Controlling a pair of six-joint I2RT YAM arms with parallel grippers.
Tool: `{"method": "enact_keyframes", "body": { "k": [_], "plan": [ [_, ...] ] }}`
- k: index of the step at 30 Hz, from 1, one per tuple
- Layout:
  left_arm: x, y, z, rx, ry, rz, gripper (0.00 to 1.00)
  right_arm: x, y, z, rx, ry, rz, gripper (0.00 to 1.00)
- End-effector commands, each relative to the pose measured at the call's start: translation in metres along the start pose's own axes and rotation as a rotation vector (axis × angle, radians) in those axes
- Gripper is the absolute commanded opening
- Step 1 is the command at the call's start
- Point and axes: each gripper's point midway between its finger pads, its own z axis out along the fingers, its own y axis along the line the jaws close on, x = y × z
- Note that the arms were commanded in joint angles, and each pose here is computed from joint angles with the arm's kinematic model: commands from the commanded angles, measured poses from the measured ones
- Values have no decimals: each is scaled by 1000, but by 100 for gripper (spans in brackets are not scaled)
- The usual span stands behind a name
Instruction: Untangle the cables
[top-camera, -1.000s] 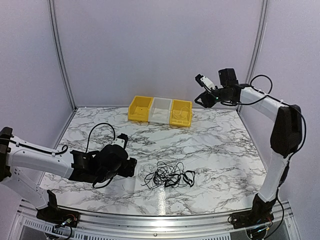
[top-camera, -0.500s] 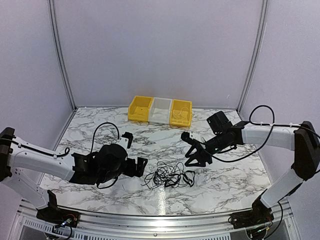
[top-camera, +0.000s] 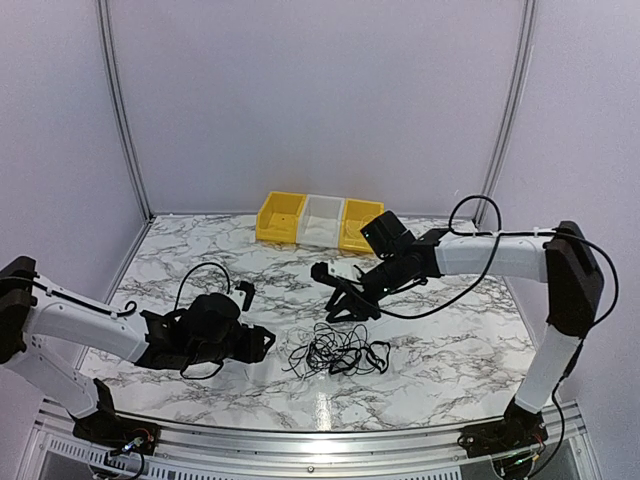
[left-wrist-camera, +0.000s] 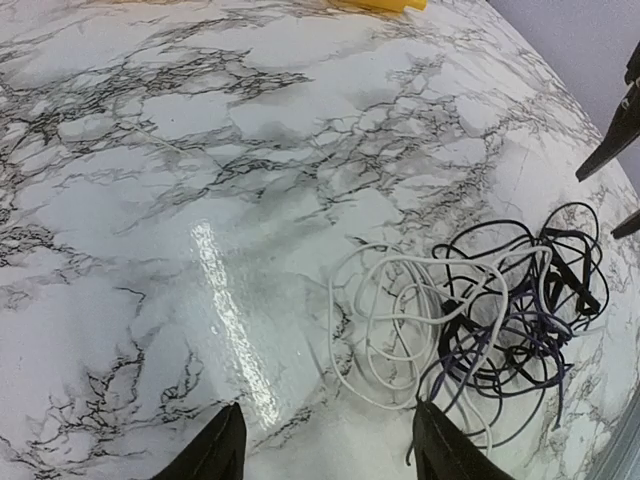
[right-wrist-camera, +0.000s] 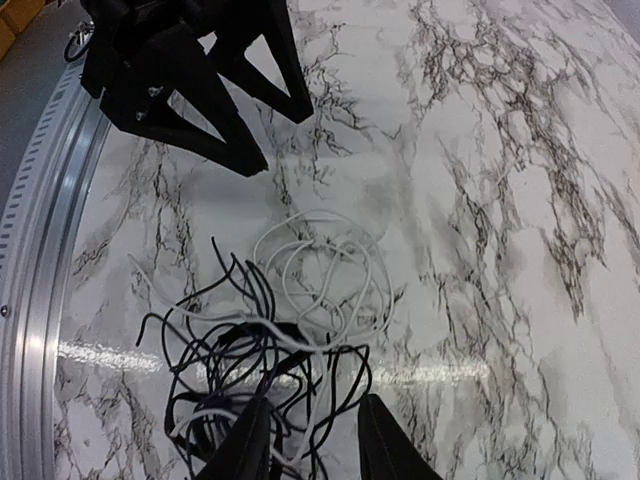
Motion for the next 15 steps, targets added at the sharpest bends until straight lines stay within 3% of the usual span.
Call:
{"method": "enact_keyframes", "body": {
  "k": [1,11,15],
  "plan": [
    [-4,0,12,35,32,-75,58,-23,-10,27,-20,-5,-33,30],
    [17,-2,44,124,193,-65,45,-23,-14,40,-24,-6,13,32],
    [20,-8,53,164,220,-55,35,-21,-16,44,-29,-2,27,33]
  ]
}}
